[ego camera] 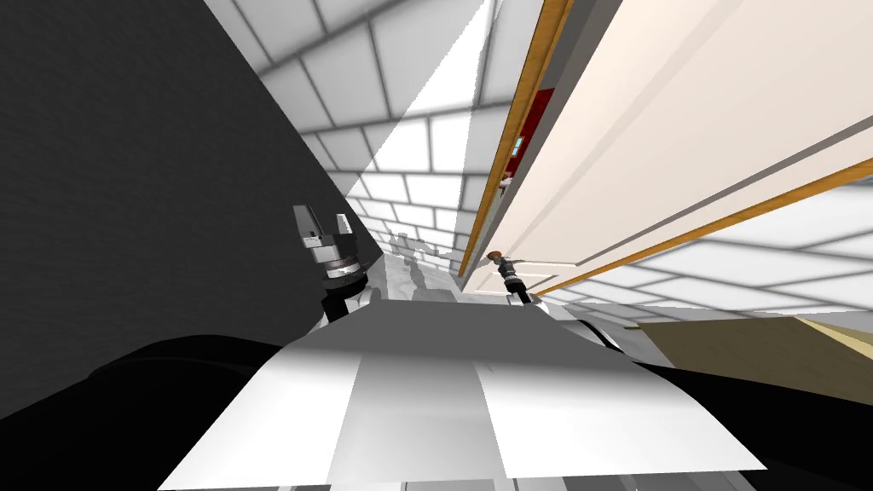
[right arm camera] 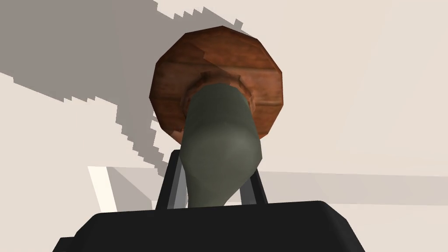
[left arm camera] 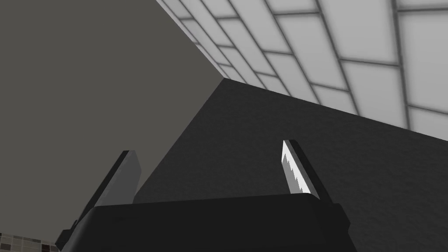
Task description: Pull the door open
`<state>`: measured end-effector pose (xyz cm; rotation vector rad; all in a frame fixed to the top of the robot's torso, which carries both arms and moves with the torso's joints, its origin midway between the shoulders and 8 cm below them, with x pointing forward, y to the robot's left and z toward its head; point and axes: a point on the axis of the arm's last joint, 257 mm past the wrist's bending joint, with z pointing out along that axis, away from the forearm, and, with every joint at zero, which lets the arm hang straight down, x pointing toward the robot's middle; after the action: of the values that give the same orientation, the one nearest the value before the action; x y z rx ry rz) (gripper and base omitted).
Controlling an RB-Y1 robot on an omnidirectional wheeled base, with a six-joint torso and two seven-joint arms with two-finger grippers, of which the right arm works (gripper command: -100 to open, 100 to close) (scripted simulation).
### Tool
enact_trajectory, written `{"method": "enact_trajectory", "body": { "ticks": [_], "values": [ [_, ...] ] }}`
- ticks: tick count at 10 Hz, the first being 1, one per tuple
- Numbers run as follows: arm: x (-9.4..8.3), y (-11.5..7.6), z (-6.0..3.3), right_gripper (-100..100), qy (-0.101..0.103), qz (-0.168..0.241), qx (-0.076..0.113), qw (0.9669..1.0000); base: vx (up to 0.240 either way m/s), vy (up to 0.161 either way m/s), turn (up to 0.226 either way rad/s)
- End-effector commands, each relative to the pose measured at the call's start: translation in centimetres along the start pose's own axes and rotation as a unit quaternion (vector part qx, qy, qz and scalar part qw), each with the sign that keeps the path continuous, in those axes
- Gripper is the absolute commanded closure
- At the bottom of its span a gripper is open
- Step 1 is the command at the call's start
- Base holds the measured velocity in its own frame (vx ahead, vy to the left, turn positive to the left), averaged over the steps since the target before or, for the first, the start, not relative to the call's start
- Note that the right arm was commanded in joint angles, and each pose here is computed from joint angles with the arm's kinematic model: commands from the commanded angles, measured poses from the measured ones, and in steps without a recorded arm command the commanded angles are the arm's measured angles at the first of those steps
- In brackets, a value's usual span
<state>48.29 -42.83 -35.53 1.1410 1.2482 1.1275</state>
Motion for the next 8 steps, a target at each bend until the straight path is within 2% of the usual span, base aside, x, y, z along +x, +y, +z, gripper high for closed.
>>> {"method": "enact_trajectory", "body": {
  "ticks": [1, 6, 7, 8],
  "values": [
    [0.2, 0.0, -0.63, 100, 0.014, -0.001, -0.003, 0.9999, -0.215, -0.077, 0.102],
    [0.5, 0.1, -2.53, 100, 0.055, -0.001, -0.006, 0.9985, -0.200, -0.081, 0.089],
    [0.5, 0.1, -2.27, 100, 0.050, -0.001, -0.005, 0.9987, -0.094, -0.037, 0.019],
    [0.3, -0.2, -3.59, 100, 0.061, 0.000, -0.005, 0.9981, -0.179, -0.069, 0.181]
  ]
}}
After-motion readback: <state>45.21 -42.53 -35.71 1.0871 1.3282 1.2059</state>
